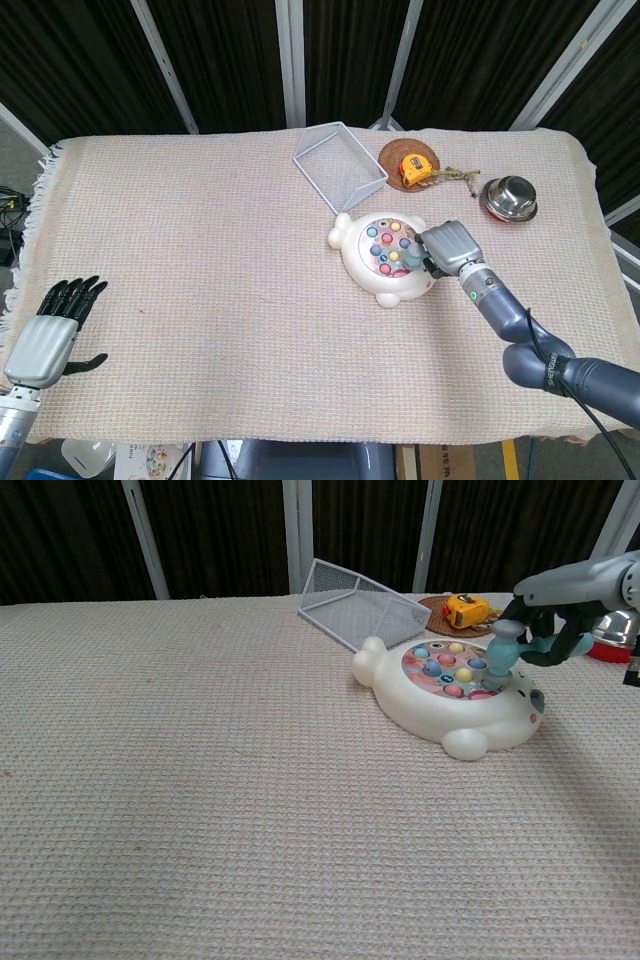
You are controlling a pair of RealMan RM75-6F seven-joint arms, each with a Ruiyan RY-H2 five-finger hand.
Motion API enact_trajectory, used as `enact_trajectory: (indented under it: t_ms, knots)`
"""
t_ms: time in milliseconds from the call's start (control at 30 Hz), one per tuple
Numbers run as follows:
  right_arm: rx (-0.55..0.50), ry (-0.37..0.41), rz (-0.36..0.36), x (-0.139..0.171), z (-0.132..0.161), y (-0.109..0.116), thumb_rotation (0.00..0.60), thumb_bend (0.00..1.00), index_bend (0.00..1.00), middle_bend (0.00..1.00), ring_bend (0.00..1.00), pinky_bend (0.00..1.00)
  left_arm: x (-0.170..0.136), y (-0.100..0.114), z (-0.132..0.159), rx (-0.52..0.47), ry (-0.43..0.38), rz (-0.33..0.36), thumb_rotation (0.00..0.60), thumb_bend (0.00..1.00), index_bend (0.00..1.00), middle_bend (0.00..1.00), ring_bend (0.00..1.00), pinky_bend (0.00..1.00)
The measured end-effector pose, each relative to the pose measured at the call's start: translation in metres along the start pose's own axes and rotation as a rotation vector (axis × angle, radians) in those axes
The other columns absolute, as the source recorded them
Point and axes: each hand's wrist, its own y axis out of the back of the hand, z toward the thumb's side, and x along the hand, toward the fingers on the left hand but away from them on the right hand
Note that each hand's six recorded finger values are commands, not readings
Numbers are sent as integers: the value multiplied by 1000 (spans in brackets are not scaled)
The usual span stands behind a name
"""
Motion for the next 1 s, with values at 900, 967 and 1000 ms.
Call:
enact_trajectory:
  t_ms: [900,967,1000]
  knots:
    - [27,16,0,-10,30,18,600,888,936,782,608,352,2,-8,-7,-12,13,-20,600,79,0,0,0,0]
    - [31,15,4,-13,32,18,600,889,936,782,608,352,3,-8,-8,-14,17,-23,600,79,0,0,0,0]
    - [31,12,6,-14,32,18,600,889,936,782,608,352,3,-9,-8,-15,18,-23,600,79,0,0,0,0]
